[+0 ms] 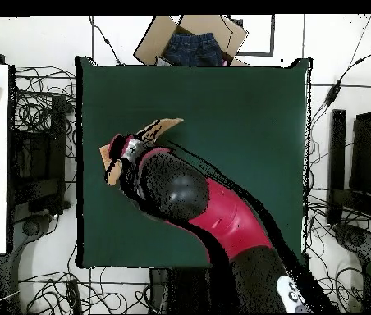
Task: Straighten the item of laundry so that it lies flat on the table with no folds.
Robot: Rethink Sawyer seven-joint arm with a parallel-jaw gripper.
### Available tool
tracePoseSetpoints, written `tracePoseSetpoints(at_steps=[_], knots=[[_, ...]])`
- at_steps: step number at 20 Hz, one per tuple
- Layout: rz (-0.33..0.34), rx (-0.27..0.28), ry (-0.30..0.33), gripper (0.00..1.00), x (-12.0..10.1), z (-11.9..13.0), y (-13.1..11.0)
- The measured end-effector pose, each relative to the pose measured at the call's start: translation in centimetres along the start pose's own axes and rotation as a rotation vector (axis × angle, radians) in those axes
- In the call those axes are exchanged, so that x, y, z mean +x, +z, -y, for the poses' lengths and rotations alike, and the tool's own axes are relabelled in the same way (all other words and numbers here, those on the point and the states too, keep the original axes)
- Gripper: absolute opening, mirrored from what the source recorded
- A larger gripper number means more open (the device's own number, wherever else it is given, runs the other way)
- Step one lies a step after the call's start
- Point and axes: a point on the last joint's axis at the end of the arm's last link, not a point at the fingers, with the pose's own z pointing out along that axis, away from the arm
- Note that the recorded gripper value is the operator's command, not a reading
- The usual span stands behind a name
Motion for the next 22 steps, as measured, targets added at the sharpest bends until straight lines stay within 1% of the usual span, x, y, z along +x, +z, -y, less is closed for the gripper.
tracePoseSetpoints(at_steps=[2, 6, 7, 10, 12, 16, 22], knots=[[0.013, 0.004, -0.021, 0.0, 0.1, 0.6, 0.2], [0.032, 0.024, -0.097, 0.0, 0.9, 1.6, 0.8], [0.028, 0.038, -0.139, 0.0, 1.7, 2.1, 1.1], [0.016, 0.053, -0.204, 0.0, 3.0, 2.3, 1.4], [0.015, 0.057, -0.218, 0.0, 3.2, 2.4, 1.4], [0.014, 0.076, -0.259, 0.0, 3.8, 3.4, 1.1], [0.027, 0.1, -0.294, 0.0, 3.6, 5.4, 0.4]])
